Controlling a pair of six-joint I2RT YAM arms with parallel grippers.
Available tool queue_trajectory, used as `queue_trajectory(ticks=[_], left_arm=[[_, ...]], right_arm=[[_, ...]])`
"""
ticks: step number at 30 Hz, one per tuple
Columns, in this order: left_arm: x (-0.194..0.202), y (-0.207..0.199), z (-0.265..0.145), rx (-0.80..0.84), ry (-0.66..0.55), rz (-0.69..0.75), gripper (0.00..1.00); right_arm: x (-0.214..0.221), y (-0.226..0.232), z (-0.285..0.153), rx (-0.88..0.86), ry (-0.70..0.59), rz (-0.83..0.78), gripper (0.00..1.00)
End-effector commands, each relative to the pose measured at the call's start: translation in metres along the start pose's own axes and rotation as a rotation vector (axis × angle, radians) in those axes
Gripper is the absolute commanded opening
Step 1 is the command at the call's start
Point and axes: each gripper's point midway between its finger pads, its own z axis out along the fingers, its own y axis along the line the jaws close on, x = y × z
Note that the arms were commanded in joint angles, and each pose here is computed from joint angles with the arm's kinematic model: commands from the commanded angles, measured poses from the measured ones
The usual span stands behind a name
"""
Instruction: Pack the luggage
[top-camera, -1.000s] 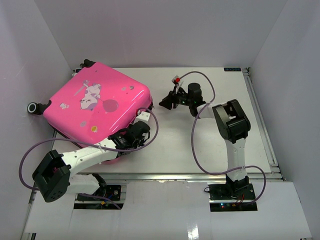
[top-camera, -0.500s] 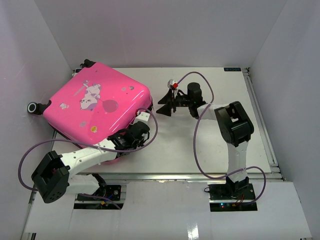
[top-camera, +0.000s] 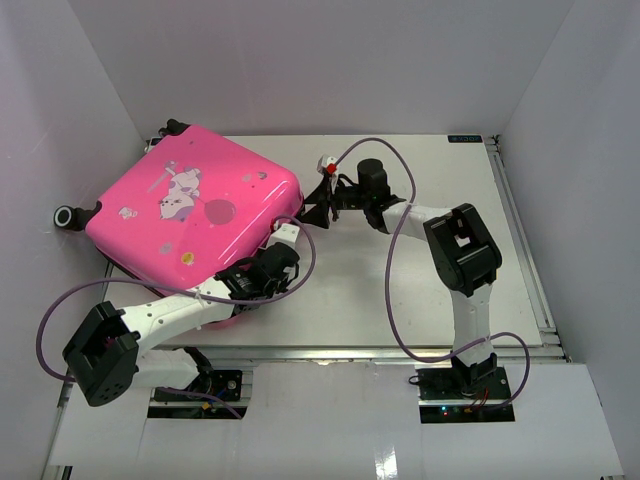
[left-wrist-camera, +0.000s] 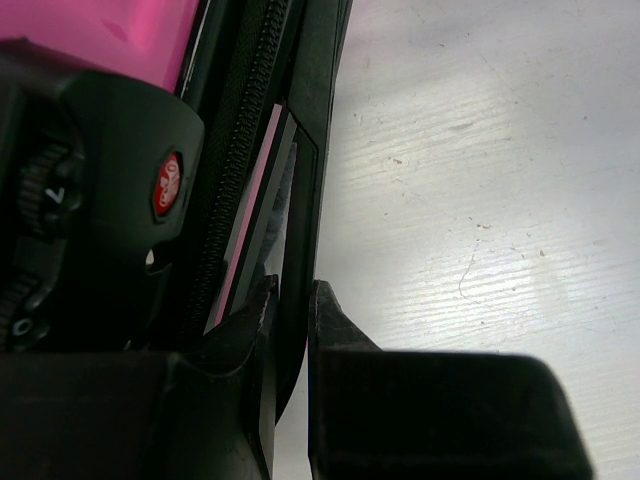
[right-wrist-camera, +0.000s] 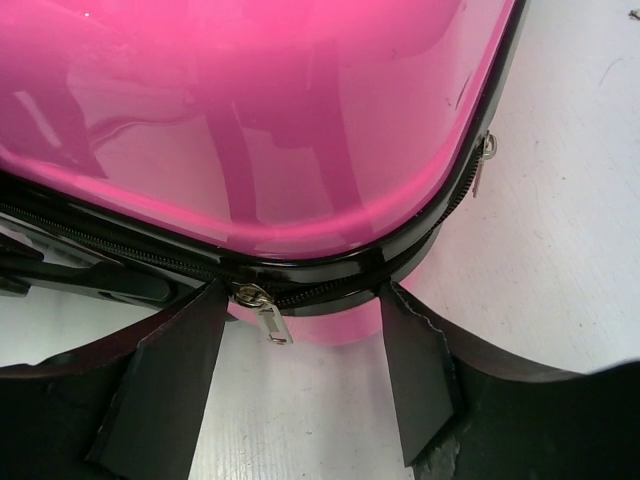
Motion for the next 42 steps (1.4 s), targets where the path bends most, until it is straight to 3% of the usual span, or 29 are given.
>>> queue_trajectory(ticks=[1,4,7,17,22,25,30,33,36,38,42], left_arm=[[-0.001,-0.012,-0.013,0.066,-0.001,-0.104,0.0],[-0.005,-0.012,-0.016,0.072,-0.011,-0.108,0.0],[-0.007,-0.013,-0.017,0.074,-0.018,-0.109,0.0],[-0.006,-0.014,-0.012,0.064,-0.007,-0.107,0.0],[-0.007,-0.014,-0.012,0.065,-0.01,-0.118,0.0],[-0.008,-0.014,-0.012,0.063,-0.015,-0.123,0.0],[-0.008,-0.013,-0.013,0.059,-0.019,-0.127,0.0],[-0.009,-0.013,-0.014,0.063,-0.023,-0.13,0.0],[-0.011,-0.013,-0.016,0.066,-0.029,-0.136,0.0],[-0.011,-0.013,-0.016,0.069,-0.03,-0.135,0.0],[-0.013,-0.012,-0.018,0.067,-0.036,-0.133,0.0]], right_arm=[[-0.021,-0.005,0.022,0.036,-0.027,-0.088,0.6],[-0.018,-0.008,0.022,0.052,-0.011,-0.079,0.43],[-0.012,-0.013,0.02,0.088,0.003,-0.068,0.35],[0.0,-0.01,0.024,0.105,0.041,-0.023,0.56],[0.008,-0.013,0.026,0.154,0.094,-0.014,0.56],[0.013,-0.014,0.024,0.189,0.115,-0.014,0.66],[0.016,-0.012,0.021,0.195,0.127,-0.012,0.62],[0.013,-0.008,0.022,0.171,0.114,-0.023,0.55],[0.012,-0.002,0.022,0.13,0.108,-0.019,0.42],[0.011,0.001,0.022,0.113,0.106,-0.015,0.42],[0.016,0.003,0.022,0.094,0.133,0.016,0.64]])
